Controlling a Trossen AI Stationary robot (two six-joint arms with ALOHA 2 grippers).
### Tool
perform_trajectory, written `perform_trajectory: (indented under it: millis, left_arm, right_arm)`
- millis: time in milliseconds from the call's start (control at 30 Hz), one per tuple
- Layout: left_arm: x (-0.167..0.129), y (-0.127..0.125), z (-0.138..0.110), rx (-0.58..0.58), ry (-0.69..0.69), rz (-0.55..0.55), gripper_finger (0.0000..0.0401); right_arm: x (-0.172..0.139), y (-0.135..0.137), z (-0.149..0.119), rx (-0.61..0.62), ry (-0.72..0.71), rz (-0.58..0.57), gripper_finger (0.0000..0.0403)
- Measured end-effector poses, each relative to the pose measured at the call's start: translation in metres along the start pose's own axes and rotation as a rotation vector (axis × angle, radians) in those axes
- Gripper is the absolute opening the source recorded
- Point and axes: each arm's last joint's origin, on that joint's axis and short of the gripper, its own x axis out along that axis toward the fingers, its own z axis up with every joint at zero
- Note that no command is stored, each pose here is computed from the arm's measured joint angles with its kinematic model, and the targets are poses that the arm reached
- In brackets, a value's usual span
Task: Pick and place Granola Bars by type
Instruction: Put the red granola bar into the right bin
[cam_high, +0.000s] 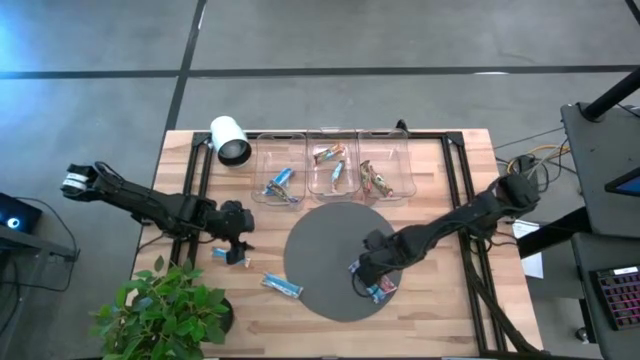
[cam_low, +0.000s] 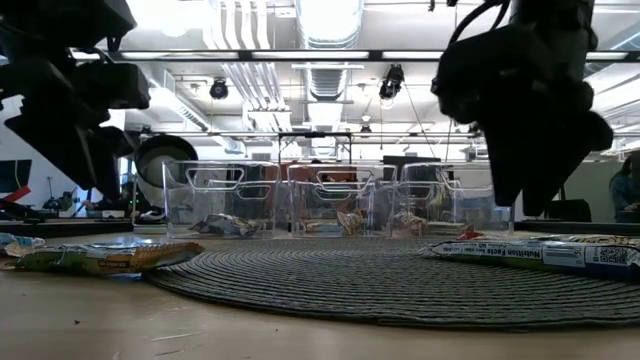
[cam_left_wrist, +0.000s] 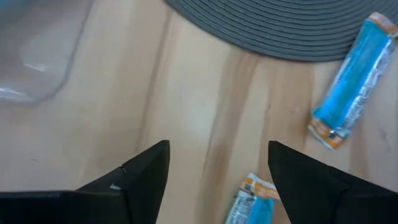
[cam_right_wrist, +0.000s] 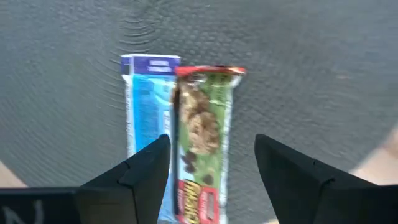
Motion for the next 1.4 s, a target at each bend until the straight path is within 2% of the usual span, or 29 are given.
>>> perform_trajectory:
  millis: [200,300,400,467,567,867,967,1167,1400]
  left_arm:
    - [0.003,0.000,-0.002,-0.092,0.064,-0.035,0.0253]
    - [0.011,-0.001,-0.002,-0.164,0.106,-0.047,0.0252]
    - [0.020,-0.004,0.002,-0.179,0.132,-0.043,0.0252]
    - [0.023,-0.007,0.009,-0.148,0.137,-0.048,0.0252]
    - [0.023,-0.015,0.022,-0.014,0.127,-0.062,0.0252]
    - [0.019,-0.037,0.052,0.341,0.055,-0.088,0.0252]
    - [0.022,-0.040,0.056,0.348,0.073,-0.084,0.0252]
    - [0.022,-0.047,0.067,0.272,0.065,-0.091,0.0252]
    - [0.021,-0.048,0.074,0.337,0.032,-0.071,0.0252]
  right_arm:
    - [-0.026,-0.012,0.001,-0.006,-0.053,-0.059,0.0224]
    - [-0.037,-0.021,0.004,-0.009,-0.079,-0.057,0.0224]
    - [-0.041,-0.031,0.008,-0.036,-0.076,-0.052,0.0224]
    - [-0.041,-0.034,0.010,-0.078,-0.049,-0.033,0.0224]
    - [-0.039,-0.033,0.009,-0.201,0.005,0.005,0.0224]
    - [-0.021,-0.034,0.006,-0.357,0.052,-0.058,0.0224]
    - [-0.011,-0.030,0.006,-0.368,0.095,-0.047,0.0224]
    - [0.007,-0.011,0.001,-0.372,0.131,0.090,0.0224]
    - [0.024,-0.007,-0.011,-0.204,0.132,0.016,0.0224]
